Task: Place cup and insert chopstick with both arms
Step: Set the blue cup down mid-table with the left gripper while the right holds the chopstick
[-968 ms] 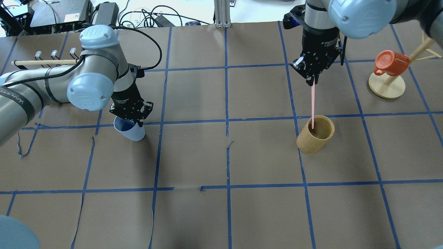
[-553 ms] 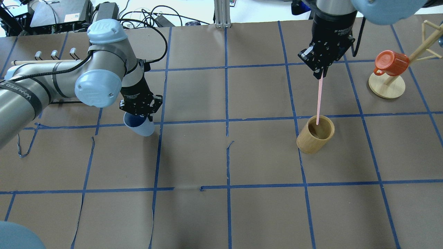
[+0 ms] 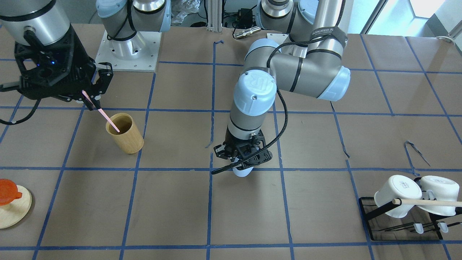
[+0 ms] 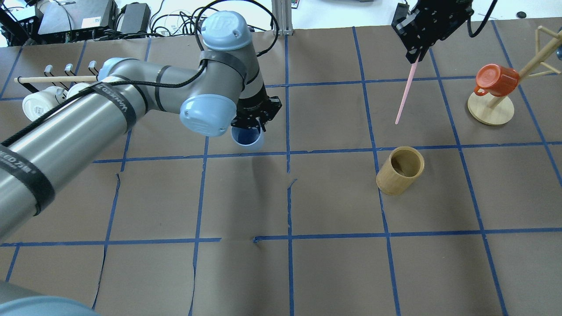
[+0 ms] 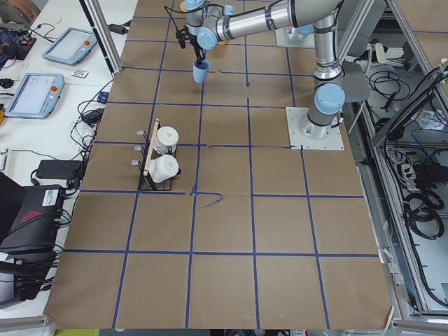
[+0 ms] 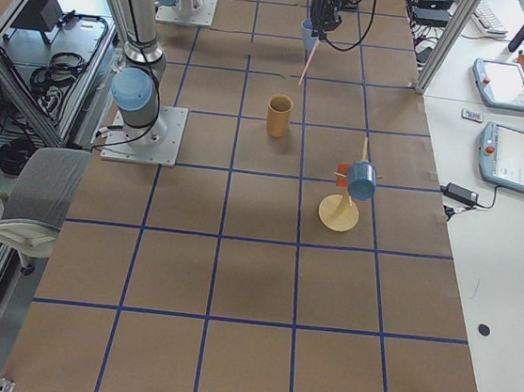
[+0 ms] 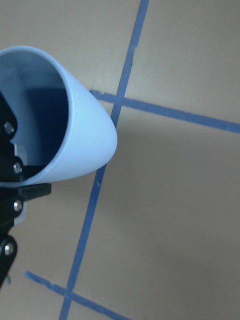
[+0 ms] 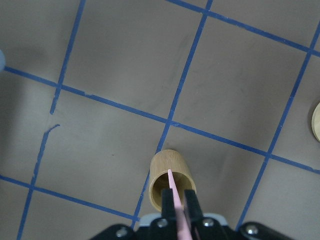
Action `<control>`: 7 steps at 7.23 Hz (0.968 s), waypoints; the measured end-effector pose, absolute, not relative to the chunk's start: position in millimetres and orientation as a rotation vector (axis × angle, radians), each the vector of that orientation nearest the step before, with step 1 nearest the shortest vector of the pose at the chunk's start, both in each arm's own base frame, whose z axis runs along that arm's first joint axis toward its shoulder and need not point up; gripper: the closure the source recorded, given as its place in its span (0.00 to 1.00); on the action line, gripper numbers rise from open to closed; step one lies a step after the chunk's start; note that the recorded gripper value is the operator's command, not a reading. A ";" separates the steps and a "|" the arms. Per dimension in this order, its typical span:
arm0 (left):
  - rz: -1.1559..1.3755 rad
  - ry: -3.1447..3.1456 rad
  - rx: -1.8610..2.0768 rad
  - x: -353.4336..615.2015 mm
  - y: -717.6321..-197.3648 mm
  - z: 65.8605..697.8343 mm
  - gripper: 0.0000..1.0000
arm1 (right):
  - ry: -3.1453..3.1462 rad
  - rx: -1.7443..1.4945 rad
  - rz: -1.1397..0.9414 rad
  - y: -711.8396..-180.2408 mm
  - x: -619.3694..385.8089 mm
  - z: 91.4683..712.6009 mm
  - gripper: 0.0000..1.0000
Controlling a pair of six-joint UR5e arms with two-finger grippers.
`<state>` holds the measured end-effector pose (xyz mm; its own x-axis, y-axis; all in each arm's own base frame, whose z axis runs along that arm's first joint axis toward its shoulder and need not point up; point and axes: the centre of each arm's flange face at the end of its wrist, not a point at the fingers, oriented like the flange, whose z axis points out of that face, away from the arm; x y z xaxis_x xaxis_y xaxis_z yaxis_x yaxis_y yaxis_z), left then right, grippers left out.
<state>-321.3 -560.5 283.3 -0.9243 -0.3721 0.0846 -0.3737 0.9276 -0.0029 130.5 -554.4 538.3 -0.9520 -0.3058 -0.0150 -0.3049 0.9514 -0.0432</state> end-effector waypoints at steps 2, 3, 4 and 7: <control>0.107 -2.958 0.576 -368.6 -555.4 269.6 1.00 | 3.056 -0.443 -0.092 -561.2 127.7 537.0 1.00; 0.114 -2.957 0.560 -380.8 -552.9 264.7 0.02 | 3.053 -0.432 -0.094 -564.4 128.9 534.2 1.00; 0.114 -2.964 0.547 -386.1 -550.7 261.1 0.00 | 3.052 -0.427 -0.096 -565.6 131.0 533.0 1.00; 0.123 -2.980 0.504 -385.2 -554.8 278.2 0.00 | 3.048 -0.430 -0.114 -564.1 135.4 537.7 1.00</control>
<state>-385.2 -554.8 278.2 -0.9379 -0.3223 0.1285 -0.3318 0.9414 -0.0604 135.4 -564.1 537.7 -0.9592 -0.2783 -0.0505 -0.2738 0.9583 -0.0815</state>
